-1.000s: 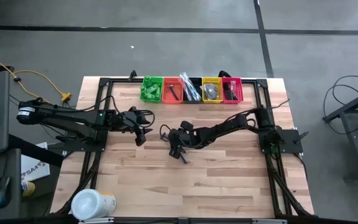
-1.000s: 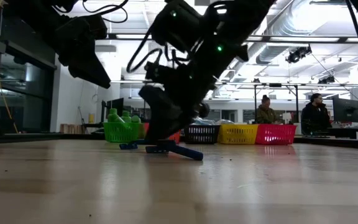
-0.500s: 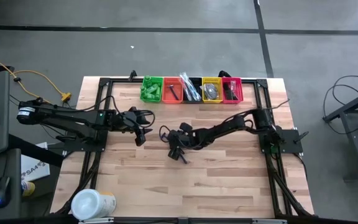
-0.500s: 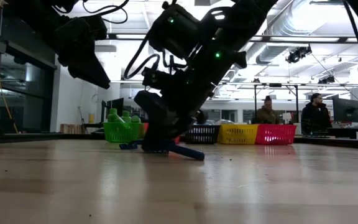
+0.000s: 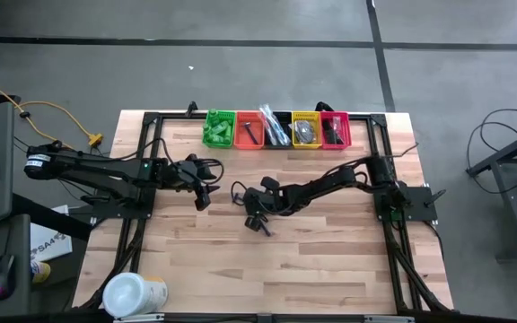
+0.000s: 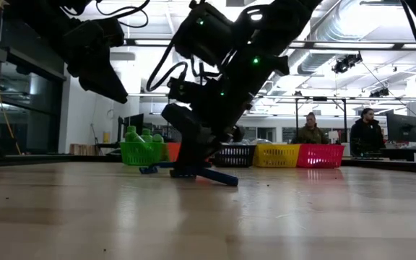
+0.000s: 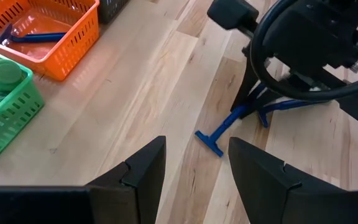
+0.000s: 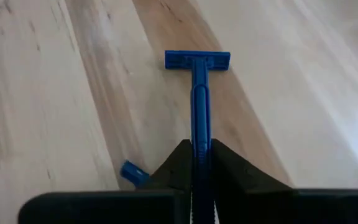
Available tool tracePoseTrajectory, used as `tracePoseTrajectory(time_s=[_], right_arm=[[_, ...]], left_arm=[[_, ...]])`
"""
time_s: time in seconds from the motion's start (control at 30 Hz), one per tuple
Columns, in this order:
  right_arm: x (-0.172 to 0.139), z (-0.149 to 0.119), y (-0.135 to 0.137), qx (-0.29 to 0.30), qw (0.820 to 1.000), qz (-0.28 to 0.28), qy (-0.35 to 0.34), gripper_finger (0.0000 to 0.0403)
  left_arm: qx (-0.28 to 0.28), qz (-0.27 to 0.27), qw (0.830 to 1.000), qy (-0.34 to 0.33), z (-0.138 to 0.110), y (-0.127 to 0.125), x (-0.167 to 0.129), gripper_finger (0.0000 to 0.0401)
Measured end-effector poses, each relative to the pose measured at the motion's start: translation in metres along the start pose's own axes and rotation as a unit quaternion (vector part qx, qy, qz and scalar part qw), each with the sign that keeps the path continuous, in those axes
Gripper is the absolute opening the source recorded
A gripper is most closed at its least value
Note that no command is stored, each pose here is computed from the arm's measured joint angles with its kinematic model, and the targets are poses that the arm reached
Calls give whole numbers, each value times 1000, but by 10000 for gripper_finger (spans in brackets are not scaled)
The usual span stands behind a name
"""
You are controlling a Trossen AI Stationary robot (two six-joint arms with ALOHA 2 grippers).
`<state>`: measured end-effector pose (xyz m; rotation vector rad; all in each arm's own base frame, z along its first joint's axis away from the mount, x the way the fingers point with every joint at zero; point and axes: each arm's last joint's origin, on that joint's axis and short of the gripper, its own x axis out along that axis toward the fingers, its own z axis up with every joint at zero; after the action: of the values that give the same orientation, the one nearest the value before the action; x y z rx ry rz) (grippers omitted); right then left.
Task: Pick & Place Travel size toiletries
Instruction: Put the blue razor into the orange bin
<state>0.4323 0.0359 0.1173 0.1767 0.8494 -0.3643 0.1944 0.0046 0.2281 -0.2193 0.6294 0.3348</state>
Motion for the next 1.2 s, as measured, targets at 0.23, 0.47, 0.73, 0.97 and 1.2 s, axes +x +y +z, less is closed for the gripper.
tracePoseTrajectory(time_s=[0.23, 0.47, 0.73, 0.97, 1.2], right_arm=[[-13, 10, -4, -6, 1000, -18, -18, 33], [-39, 21, -13, -19, 999, -38, -12, 29], [-85, 27, -22, -34, 992, -109, -50, 29], [-104, -7, -39, 2, 985, -43, -168, 29], [-110, -23, -42, -27, 929, 61, -363, 29]], left_arm=[[-11, 0, 1000, -1, 0, 0, 0, 174], [-19, 6, 1000, 10, -2, 1, -2, 174], [-4, 48, 999, 10, -4, 4, -2, 174], [11, 37, 998, -44, -9, 4, 7, 174], [35, -2, 989, -145, -16, 2, 19, 174]])
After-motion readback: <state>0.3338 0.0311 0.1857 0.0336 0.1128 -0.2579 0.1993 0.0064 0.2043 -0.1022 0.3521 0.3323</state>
